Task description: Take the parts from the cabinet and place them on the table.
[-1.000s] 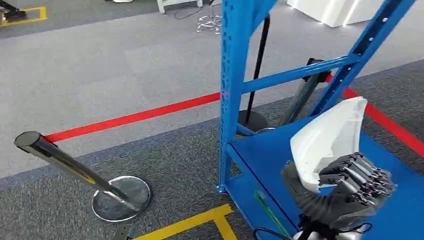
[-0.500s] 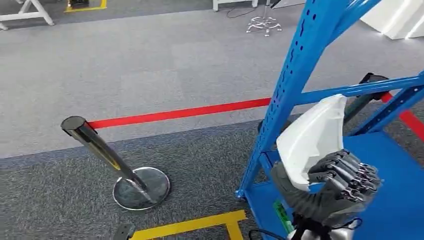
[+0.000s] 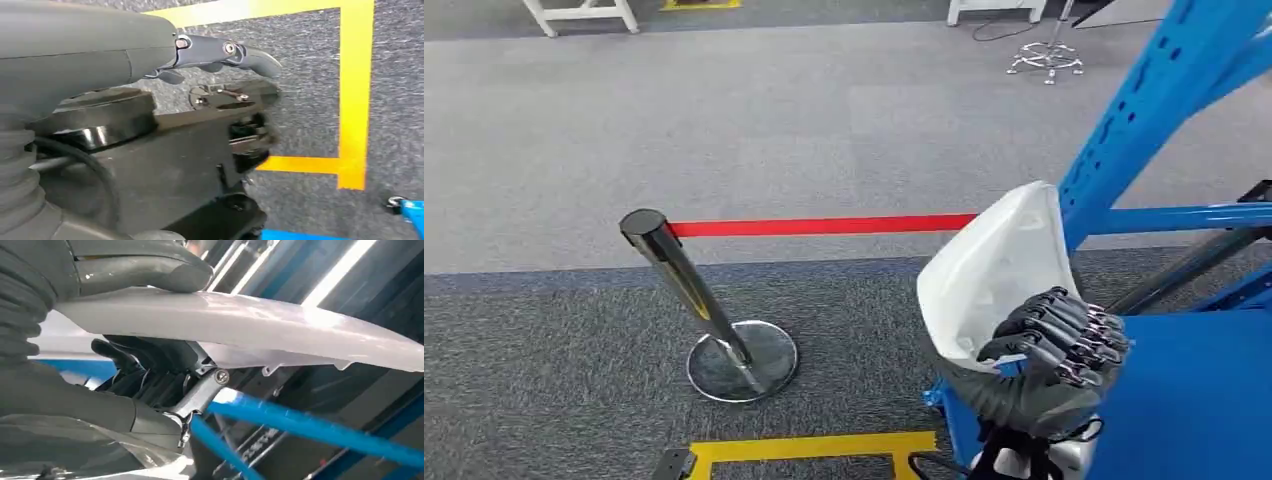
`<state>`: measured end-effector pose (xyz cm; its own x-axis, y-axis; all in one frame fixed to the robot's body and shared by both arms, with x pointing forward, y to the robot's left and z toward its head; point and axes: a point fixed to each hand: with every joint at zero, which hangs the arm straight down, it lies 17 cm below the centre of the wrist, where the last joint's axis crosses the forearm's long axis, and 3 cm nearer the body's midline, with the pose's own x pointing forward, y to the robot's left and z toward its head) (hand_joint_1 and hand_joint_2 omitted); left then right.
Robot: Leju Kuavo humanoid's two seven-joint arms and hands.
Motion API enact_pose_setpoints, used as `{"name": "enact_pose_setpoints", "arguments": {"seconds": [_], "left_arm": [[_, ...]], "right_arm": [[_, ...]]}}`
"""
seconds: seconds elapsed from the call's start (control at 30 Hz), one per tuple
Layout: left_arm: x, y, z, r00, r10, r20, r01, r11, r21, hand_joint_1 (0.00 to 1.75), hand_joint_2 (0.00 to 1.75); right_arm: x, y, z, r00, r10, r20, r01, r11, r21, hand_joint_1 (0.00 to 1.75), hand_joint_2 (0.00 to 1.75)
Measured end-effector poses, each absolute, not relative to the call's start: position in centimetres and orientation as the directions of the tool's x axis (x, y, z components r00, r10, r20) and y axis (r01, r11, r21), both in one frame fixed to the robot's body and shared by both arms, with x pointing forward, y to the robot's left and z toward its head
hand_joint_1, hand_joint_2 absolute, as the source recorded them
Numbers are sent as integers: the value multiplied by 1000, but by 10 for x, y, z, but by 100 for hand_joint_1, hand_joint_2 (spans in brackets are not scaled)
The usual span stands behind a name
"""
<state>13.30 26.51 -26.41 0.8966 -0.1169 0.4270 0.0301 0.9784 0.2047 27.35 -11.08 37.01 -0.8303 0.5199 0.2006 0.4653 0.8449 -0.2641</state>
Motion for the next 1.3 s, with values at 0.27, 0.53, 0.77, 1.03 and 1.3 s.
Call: {"name": "enact_pose_setpoints", "arguments": {"seconds": [0.27,0.53,0.77,1.03,1.3], "left_arm": [[131,265,-265,899,-118,423,31,978,206,0,175],[132,265,-264,899,-119,423,31,977,210,0,175],[132,266,-264,898,-120,424,31,977,211,0,175],[129,267,-265,904,-120,410,32,976,215,0,175],[129,267,-265,902,-115,415,25,976,214,0,175]], "right_arm": [[275,-108,368,-837,507,207,451,852,-265,175,175],[275,-107,367,-838,504,211,446,854,-266,175,175],[275,-106,366,-838,501,216,442,856,-268,175,175],[275,-105,365,-837,501,219,442,856,-269,175,175],[276,-106,364,-835,503,222,443,855,-270,175,175]]}}
